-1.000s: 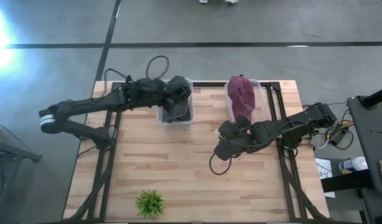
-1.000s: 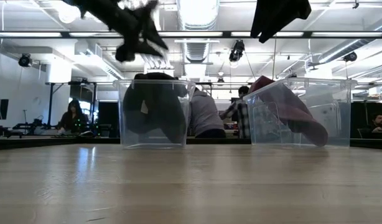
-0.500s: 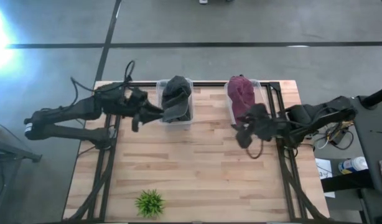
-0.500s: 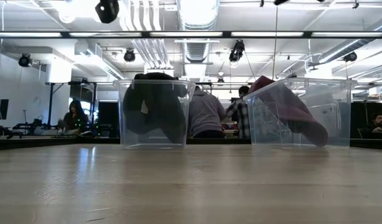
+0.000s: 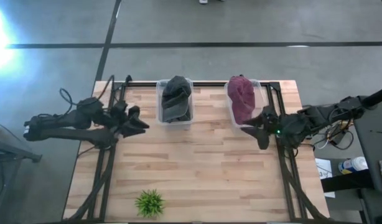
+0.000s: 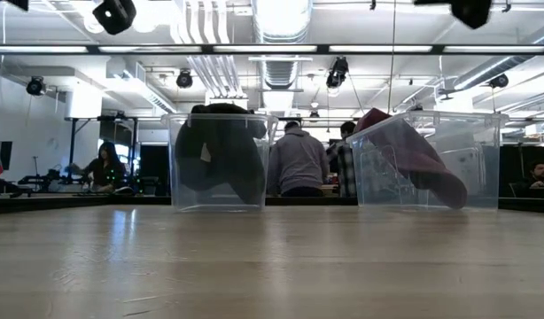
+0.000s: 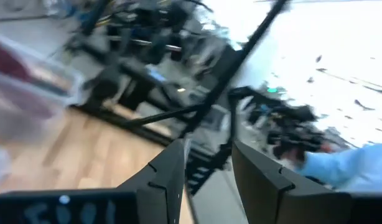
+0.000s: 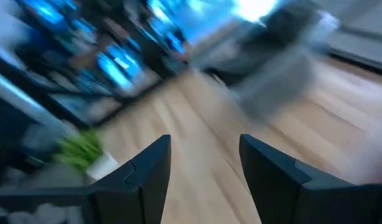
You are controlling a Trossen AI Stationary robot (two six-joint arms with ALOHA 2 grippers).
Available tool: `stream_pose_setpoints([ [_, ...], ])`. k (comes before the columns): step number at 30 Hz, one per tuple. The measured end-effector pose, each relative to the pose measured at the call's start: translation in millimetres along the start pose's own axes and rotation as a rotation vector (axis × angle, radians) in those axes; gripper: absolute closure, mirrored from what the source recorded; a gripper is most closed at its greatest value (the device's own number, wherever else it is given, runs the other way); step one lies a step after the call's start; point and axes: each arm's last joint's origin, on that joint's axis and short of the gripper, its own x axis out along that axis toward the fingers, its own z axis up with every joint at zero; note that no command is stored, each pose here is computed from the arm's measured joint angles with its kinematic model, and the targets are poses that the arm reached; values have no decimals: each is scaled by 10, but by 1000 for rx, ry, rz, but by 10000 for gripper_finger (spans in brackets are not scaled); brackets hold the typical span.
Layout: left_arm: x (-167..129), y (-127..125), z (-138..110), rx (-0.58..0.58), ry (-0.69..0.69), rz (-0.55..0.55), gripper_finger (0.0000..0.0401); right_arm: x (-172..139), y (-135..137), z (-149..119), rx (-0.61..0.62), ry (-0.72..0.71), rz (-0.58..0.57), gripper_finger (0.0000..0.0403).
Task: Pick & Place hat
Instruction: Return to Home Position
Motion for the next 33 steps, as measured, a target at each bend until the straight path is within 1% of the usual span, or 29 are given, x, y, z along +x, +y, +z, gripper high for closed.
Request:
stream_pose_setpoints([
  [2, -3, 27, -112, 12, -20, -55, 273, 39, -10, -57, -2, -67, 113, 218],
  [5, -4, 57, -263, 55, -76, -152, 273, 121, -51, -199, -12, -114, 244, 218],
  [8, -14, 107, -414, 84, -111, -212, 273, 189, -128, -351, -7, -121, 302, 218],
  [10, -12, 181, -527, 94, -103, -206, 273, 217, -181, -428, 2, -125, 306, 218],
  [13, -11, 298, -664, 112, -110, -131, 273, 259, -249, -530, -7, -117, 299, 218],
  [18, -46, 471, -850, 121, -140, -14, 273, 299, -360, -604, -7, -124, 258, 218],
  [20, -70, 533, -926, 117, -144, -4, 273, 313, -404, -624, -9, -126, 242, 218],
  [23, -132, 571, -982, 127, -202, -35, 273, 319, -464, -626, -4, -142, 218, 218],
  [25, -171, 609, -1045, 131, -217, -40, 273, 311, -494, -616, -16, -159, 210, 218],
  [30, -235, 631, -1094, 130, -245, -51, 273, 275, -558, -566, -52, -207, 184, 218],
  [33, -243, 673, -1139, 148, -197, -1, 273, 239, -583, -530, -84, -240, 178, 218],
])
